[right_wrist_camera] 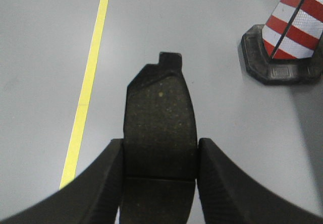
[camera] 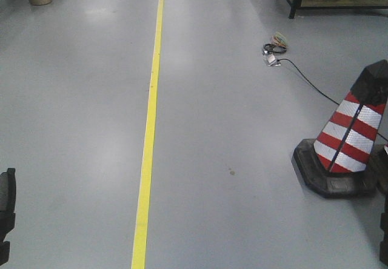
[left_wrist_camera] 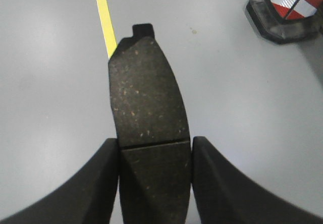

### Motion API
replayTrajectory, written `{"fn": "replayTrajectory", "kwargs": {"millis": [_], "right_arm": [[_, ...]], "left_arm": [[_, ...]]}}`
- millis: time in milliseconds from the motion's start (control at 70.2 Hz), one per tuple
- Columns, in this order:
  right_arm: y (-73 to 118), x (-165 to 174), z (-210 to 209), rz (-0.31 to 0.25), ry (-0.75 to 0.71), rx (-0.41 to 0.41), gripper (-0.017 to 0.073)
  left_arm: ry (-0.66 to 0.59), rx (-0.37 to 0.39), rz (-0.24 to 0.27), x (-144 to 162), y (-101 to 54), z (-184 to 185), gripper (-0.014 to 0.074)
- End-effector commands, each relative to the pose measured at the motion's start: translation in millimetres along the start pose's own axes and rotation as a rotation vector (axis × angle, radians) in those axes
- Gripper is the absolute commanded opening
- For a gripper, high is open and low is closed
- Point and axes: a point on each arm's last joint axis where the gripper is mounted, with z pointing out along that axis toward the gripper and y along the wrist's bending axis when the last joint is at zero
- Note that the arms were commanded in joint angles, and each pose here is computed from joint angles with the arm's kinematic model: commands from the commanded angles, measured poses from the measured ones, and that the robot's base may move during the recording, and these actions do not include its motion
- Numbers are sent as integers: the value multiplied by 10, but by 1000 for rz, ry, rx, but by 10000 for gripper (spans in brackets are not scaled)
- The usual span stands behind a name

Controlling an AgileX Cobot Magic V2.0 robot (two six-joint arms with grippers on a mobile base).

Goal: Move and align brake pads A on conveyor
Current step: 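Drive past the striped cones toward the black conveyor belt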

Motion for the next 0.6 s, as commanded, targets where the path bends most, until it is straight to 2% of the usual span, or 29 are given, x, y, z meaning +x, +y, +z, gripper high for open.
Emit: {"fn": "replayTrajectory", "kwargs": {"millis": [0,584], "right_arm": [[5,-150,-52,-4,-106,-1,-2],[5,-150,-52,-4,-106,-1,-2]], "left_arm": [[-102,16,-9,-135,-24,-51,-8],[-102,16,-9,-135,-24,-51,-8]]}}
